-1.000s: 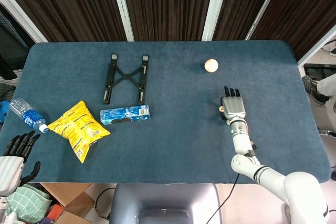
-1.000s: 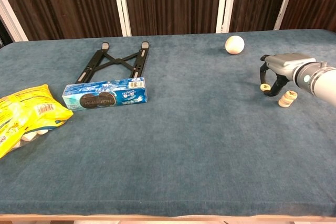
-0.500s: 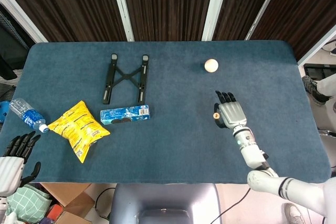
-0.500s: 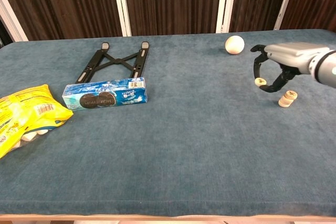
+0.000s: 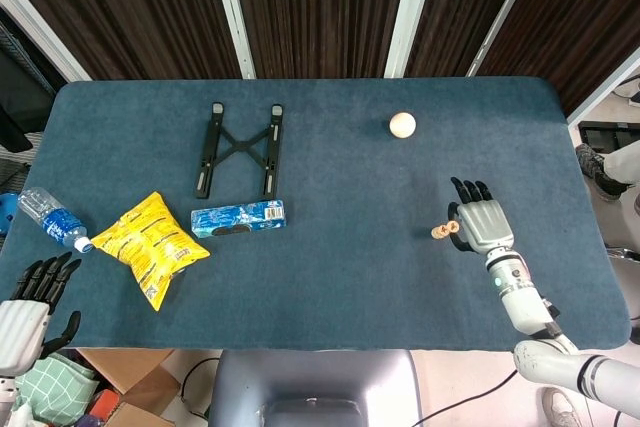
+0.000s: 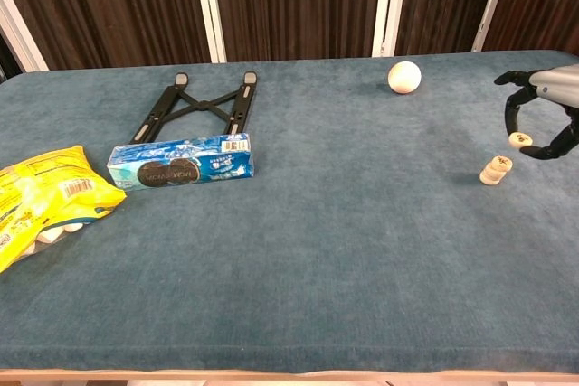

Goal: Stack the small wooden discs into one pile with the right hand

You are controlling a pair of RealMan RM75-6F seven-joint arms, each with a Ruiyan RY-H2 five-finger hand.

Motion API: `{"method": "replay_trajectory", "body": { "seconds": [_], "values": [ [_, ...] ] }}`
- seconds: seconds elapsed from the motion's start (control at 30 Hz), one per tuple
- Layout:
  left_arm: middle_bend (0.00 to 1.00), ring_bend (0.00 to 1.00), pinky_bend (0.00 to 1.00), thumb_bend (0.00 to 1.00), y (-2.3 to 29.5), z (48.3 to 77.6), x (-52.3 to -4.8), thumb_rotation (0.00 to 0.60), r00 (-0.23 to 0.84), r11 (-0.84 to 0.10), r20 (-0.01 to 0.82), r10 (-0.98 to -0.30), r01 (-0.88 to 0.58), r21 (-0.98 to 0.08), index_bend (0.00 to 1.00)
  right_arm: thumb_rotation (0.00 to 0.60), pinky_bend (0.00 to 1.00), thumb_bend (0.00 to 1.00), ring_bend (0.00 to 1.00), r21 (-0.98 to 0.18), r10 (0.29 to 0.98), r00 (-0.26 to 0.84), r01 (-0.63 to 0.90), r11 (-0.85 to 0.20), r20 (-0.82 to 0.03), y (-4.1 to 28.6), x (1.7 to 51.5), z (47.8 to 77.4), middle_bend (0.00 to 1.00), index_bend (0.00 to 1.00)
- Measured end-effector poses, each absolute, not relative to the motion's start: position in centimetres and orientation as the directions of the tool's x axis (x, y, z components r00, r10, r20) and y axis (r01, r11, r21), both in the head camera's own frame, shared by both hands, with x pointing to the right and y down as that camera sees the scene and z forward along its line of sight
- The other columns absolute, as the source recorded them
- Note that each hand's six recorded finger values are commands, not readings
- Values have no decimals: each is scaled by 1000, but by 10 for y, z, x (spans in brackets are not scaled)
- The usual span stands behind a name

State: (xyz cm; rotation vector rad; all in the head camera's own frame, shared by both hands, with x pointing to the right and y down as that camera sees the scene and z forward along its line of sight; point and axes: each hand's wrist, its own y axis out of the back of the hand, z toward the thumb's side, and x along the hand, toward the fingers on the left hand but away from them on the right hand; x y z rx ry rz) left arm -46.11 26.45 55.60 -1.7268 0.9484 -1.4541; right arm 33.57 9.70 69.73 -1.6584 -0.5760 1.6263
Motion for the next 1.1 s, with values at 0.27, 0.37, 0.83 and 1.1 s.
{"method": "replay_trajectory", "body": {
  "seconds": [0.27,0.37,0.83,1.1],
  "values": [
    [0,0,70,492,263,556,-462,600,103,-502,492,-864,-106,-859,0,600,13,497,0,-745,748,67,-186,-641,-660,91,337,713,80,645],
    [0,0,70,491,263,557,-463,600,102,-503,494,-864,-106,-858,0,600,13,497,0,-740,743,73,-193,-644,-665,93,334,716,80,643],
    [0,0,71,492,264,556,-463,600,105,-501,492,-864,-108,-858,0,600,13,497,0,-729,731,79,-204,-654,-678,99,328,722,80,604],
    [0,0,70,492,264,555,-463,600,105,-501,492,-865,-110,-858,0,600,13,497,0,-728,729,86,-205,-654,-679,100,324,724,80,570]
  ]
}}
